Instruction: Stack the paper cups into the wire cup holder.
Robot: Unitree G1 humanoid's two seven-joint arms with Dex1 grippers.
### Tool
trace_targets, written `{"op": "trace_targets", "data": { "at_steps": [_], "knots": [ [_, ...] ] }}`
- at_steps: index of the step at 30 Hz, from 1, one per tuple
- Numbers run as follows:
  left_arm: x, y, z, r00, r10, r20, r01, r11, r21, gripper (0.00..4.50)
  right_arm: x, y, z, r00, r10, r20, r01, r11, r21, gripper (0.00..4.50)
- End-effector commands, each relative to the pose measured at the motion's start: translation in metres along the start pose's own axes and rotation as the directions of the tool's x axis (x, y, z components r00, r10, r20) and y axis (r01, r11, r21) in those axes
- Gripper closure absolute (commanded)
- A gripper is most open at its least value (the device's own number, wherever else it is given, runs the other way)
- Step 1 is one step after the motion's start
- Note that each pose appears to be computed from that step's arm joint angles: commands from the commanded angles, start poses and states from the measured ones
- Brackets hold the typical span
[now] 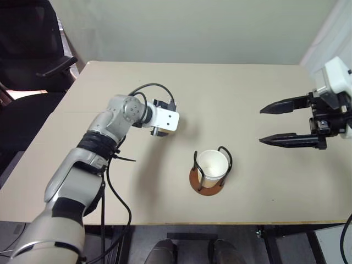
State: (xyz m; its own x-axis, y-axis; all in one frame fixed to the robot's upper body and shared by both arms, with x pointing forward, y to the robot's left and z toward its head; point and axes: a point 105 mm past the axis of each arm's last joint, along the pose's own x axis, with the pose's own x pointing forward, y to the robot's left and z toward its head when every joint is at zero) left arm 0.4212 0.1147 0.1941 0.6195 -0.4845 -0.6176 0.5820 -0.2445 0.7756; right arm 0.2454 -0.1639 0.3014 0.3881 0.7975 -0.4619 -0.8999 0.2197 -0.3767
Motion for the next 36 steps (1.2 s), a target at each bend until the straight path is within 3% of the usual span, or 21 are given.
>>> {"op": "trace_targets", "data": {
  "at_steps": [1,9,11,18,22,28,36],
  "knots": [
    [-0.007,0.016,0.003,0.999,0.037,-0.001,-0.037,0.998,0.058,0.95,-0.011,0.002,0.01,0.999,-0.034,0.018,0.035,0.999,-0.024,0.84],
    [-0.003,0.015,0.002,1.0,0.015,0.01,-0.016,0.998,0.068,3.98,-0.013,0.006,0.008,0.999,-0.033,0.018,0.033,0.999,0.002,0.84],
    [-0.003,0.015,0.005,1.0,0.004,0.028,-0.006,0.997,0.072,4.44,-0.013,0.006,0.007,0.999,-0.034,0.017,0.034,0.999,0.003,0.84],
    [-0.014,0.01,0.014,0.993,-0.066,0.103,0.057,0.995,0.081,4.44,-0.016,0.007,0.005,0.999,-0.033,0.016,0.033,0.999,-0.005,0.84],
    [-0.037,0.007,0.031,0.961,-0.144,0.237,0.136,0.989,0.052,4.44,-0.023,0.007,0.003,0.999,-0.032,0.017,0.032,0.999,0.012,0.84],
    [-0.088,0.008,0.085,0.829,-0.271,0.489,0.25,0.962,0.11,4.44,-0.032,0.009,-0.007,0.997,-0.045,0.056,0.041,0.996,0.081,0.84],
    [-0.136,0.024,0.132,0.686,-0.344,0.641,0.324,0.933,0.154,4.44,-0.037,0.04,-0.004,0.996,-0.004,0.094,-0.008,0.992,0.128,0.84]
  ]
}}
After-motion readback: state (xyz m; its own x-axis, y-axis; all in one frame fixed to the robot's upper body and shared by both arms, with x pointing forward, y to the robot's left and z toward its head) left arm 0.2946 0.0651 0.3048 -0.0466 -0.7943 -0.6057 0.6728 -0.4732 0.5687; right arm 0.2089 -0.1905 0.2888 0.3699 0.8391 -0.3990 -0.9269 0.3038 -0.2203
